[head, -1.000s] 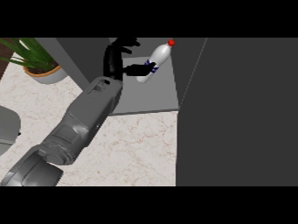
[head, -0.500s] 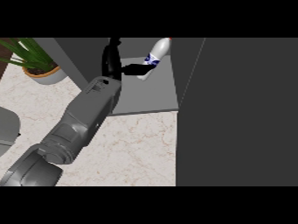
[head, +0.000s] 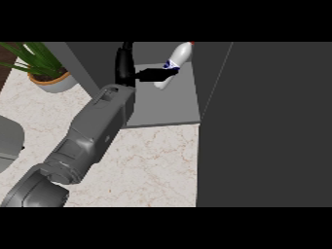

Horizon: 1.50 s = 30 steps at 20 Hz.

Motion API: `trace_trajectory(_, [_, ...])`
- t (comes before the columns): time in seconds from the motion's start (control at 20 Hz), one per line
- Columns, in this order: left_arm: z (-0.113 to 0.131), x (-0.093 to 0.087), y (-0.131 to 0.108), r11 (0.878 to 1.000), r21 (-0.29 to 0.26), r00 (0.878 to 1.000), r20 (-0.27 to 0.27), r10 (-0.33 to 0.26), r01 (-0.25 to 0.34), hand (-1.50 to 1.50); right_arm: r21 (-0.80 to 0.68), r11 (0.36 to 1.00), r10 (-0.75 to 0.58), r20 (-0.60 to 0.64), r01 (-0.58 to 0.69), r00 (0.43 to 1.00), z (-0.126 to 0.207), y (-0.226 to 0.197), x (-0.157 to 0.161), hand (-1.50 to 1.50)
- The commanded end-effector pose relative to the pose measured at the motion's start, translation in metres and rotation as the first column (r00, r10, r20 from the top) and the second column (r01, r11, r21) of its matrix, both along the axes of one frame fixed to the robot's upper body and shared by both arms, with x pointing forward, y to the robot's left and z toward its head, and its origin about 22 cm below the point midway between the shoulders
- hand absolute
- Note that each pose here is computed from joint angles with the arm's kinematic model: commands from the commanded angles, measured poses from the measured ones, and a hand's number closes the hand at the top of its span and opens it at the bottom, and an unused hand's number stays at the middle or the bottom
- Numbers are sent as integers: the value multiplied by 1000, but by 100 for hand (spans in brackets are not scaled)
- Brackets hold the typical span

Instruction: Pick up the bottled water, place it into the cabinet and close the cabinet

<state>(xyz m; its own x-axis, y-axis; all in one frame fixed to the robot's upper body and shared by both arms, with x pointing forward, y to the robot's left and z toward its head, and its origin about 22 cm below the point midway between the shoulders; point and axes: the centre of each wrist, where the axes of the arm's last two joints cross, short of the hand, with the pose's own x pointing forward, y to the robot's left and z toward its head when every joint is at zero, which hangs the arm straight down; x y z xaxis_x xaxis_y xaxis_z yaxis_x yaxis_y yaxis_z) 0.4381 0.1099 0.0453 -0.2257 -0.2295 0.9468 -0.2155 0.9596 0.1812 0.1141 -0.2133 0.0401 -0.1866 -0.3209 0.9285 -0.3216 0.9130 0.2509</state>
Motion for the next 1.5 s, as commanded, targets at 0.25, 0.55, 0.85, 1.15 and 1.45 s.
trace_trajectory(0.25, [-28,-11,39,980,-137,986,103,-131,144,-150,-28,999,-38,-1,38,999,10,-10,-2,-150])
trace_trajectory(0.55, [-31,-18,27,962,-170,972,131,-193,214,-150,-10,1000,-29,-26,29,999,-2,-1,-6,-150])
trace_trajectory(0.85, [-29,-27,27,938,-212,956,167,-242,274,-150,-16,997,-80,-4,80,997,-4,-7,-4,-150])
trace_trajectory(1.15, [-32,-52,19,889,-300,937,154,-313,346,-150,-33,996,-85,-27,84,996,9,1,-13,-150])
trace_trajectory(1.45, [-18,-90,5,855,-354,925,178,-337,379,-150,-23,997,-79,-44,78,996,2,1,-21,-150])
